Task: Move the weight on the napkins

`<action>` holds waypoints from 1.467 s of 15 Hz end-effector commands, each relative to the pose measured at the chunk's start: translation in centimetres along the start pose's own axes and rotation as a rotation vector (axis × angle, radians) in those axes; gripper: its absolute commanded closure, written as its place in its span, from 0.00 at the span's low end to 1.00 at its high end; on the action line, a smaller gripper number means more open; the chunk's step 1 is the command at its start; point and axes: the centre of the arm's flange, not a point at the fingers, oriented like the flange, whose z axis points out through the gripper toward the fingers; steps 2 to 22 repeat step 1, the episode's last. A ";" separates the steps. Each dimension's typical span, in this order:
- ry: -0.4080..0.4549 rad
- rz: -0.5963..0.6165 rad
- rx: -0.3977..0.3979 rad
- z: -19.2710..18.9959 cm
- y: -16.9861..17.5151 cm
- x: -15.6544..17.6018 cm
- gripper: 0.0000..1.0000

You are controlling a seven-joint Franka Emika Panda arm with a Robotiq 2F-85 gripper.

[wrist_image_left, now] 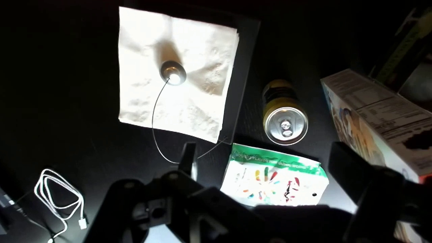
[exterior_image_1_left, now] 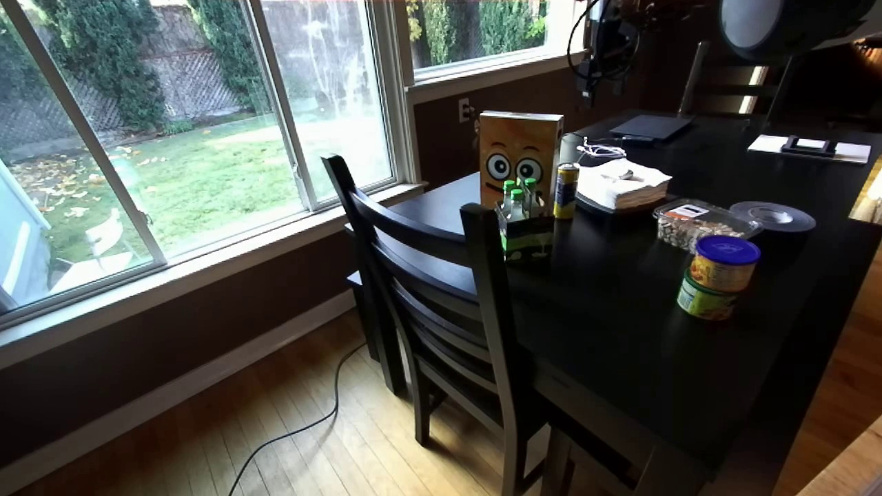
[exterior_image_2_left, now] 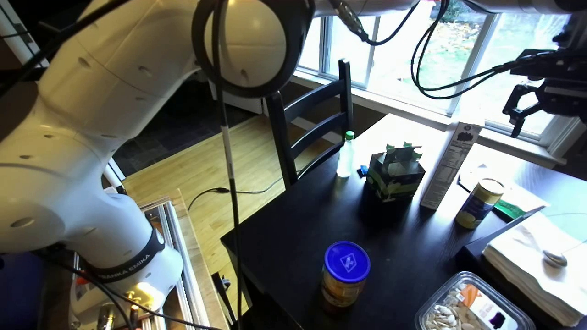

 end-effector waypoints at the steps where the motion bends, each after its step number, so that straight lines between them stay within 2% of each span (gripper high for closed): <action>1: -0.001 0.002 0.000 0.1 0.1 -0.1 0.00; 22: -0.001 0.002 0.000 0.1 0.1 -0.1 0.00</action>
